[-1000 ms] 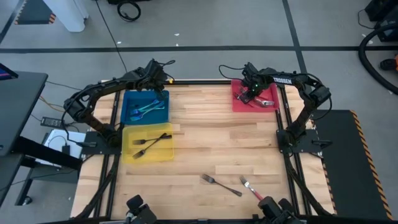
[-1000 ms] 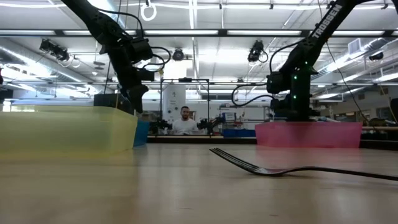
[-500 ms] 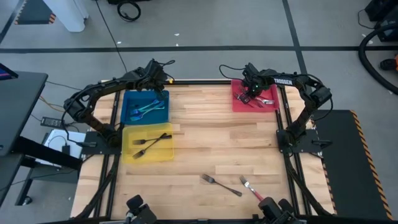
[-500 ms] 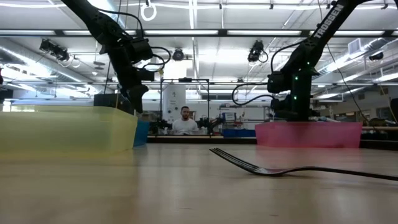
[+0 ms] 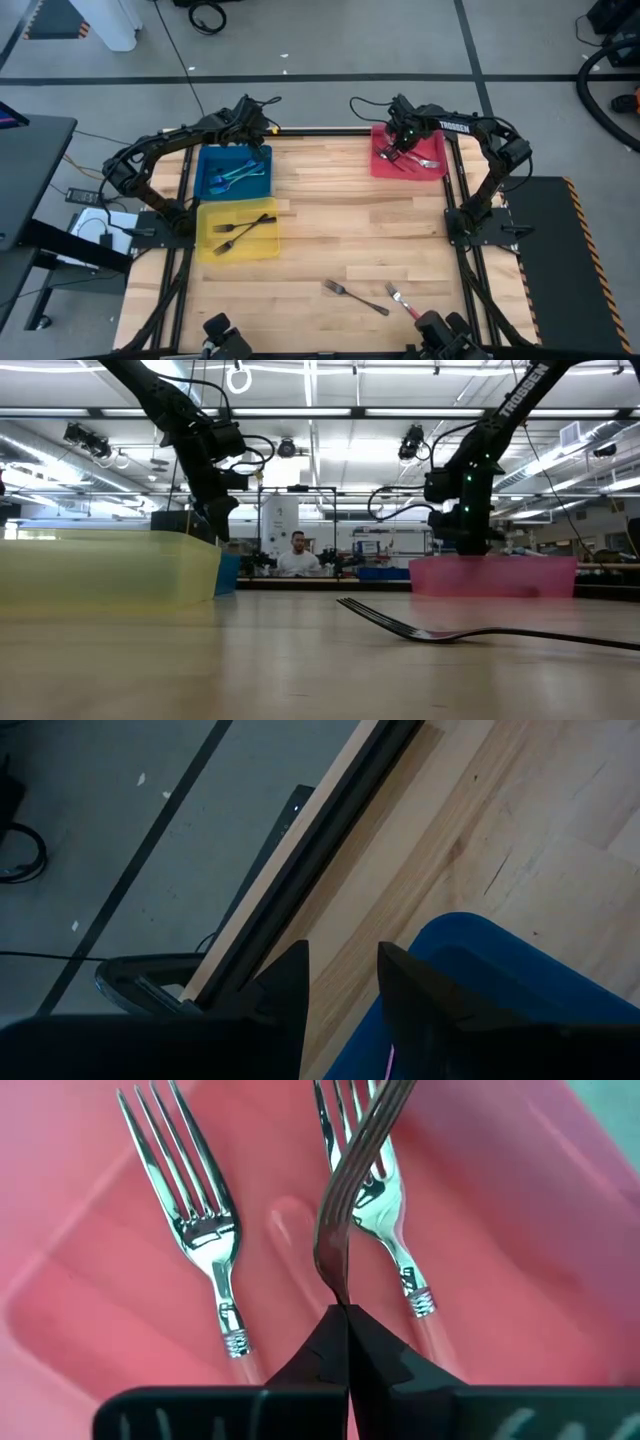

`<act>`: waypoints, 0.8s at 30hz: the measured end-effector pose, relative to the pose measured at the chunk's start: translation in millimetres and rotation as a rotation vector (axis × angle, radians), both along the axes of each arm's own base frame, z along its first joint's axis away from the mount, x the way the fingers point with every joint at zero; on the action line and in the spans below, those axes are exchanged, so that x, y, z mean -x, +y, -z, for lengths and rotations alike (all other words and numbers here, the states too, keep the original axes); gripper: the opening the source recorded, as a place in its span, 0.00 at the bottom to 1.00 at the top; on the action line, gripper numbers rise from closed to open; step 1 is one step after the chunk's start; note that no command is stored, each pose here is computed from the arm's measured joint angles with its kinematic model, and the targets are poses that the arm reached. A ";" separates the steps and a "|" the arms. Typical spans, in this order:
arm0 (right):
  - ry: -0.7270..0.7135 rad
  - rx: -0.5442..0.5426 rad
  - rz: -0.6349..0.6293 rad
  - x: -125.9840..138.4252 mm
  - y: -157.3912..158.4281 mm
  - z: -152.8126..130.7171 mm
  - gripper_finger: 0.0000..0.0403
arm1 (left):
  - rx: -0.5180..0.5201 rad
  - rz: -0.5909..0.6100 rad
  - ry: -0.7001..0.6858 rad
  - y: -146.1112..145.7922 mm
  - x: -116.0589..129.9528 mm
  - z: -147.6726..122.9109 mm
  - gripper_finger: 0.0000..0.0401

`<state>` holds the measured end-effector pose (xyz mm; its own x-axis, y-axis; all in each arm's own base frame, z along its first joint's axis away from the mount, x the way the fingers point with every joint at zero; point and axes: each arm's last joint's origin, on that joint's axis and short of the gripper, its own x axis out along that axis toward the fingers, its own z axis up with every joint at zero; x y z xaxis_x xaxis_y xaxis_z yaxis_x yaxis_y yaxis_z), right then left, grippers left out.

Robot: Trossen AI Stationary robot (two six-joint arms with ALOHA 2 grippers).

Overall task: Sort silverware by color (type)
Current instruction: Put the black fork into the yellow bin

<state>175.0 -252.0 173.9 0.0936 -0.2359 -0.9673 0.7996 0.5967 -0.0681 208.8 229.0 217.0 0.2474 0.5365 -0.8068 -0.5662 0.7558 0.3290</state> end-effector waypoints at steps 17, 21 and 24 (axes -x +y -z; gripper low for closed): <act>-0.010 -0.075 0.049 17.5 4.1 14.3 0.01 | -0.017 0.001 -0.016 1.3 -1.2 -1.3 0.30; -0.017 -0.069 0.051 17.9 3.7 15.1 0.05 | -0.017 0.001 -0.015 1.4 -1.2 -1.3 0.30; -0.017 -0.067 0.051 17.8 3.4 16.1 0.08 | -0.017 0.001 -0.015 1.3 -1.2 -1.3 0.30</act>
